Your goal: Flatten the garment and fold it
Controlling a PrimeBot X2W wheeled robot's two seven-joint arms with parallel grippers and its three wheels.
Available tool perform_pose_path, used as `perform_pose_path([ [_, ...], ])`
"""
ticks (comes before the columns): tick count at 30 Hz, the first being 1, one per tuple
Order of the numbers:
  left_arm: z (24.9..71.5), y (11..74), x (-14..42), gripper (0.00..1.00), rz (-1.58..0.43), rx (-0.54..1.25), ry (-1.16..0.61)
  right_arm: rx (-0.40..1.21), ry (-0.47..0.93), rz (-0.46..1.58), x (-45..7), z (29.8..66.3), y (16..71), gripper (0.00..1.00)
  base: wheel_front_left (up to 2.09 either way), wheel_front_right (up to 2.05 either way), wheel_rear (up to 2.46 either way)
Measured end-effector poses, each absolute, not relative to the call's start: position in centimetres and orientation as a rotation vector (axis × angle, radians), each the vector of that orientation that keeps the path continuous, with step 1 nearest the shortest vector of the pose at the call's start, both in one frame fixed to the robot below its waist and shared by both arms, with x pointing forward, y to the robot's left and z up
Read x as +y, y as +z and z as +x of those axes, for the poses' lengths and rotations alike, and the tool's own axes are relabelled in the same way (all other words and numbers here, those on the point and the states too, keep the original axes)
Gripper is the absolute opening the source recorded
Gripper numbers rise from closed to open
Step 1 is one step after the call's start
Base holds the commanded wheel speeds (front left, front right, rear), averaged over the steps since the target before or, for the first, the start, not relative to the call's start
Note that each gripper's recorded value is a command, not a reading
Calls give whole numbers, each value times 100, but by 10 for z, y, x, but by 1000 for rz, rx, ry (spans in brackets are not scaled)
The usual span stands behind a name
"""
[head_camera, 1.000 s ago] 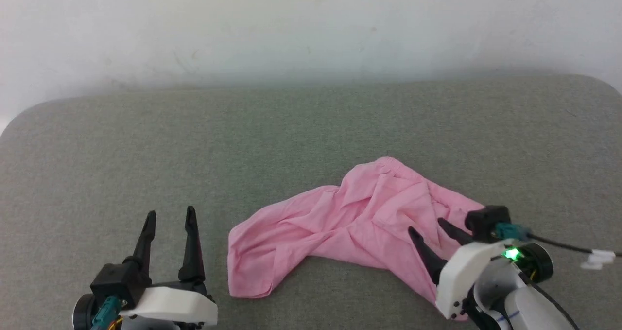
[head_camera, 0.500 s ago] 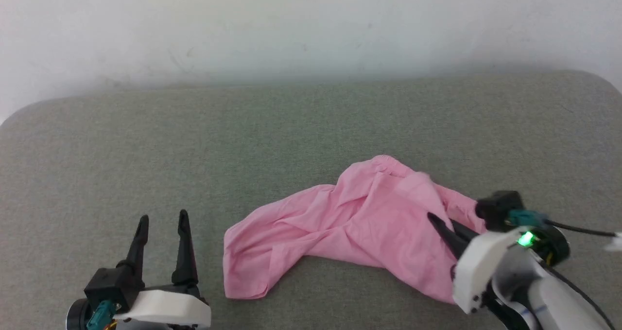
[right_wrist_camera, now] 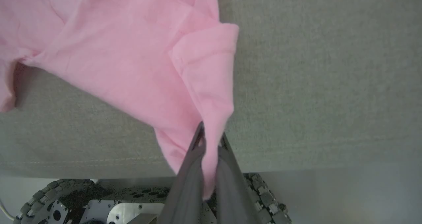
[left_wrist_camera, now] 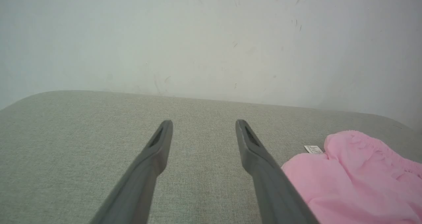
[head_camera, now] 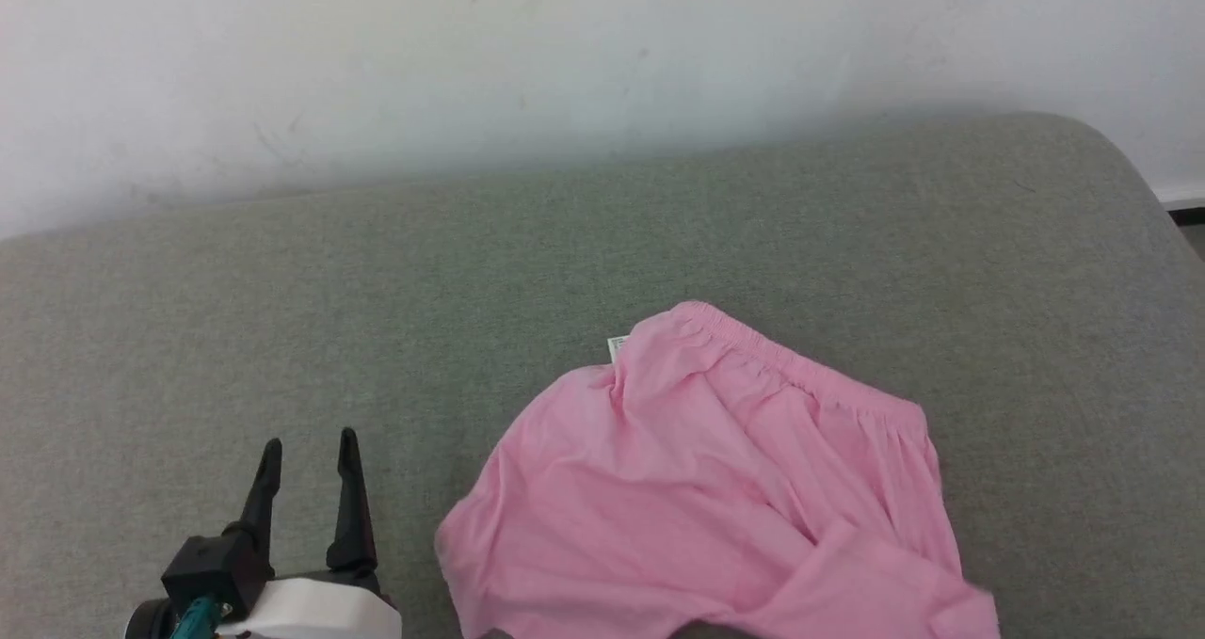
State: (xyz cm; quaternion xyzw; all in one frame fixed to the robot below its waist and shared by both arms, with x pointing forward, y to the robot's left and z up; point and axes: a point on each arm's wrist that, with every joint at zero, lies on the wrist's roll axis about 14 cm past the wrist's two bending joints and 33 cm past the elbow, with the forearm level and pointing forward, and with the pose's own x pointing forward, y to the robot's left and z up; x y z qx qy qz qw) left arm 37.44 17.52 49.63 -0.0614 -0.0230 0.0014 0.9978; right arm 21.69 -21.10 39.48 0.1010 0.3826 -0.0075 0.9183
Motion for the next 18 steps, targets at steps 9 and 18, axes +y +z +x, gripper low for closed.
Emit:
perform_pose_path([
  [9,373,490,173,100,-125,-26,-7,511,-38,277,-218,252,440,100,0,0,0],
  [18,377,497,174,100,-138,-53,3,375,83,203,-217,347,470,100,0,0,0],
])
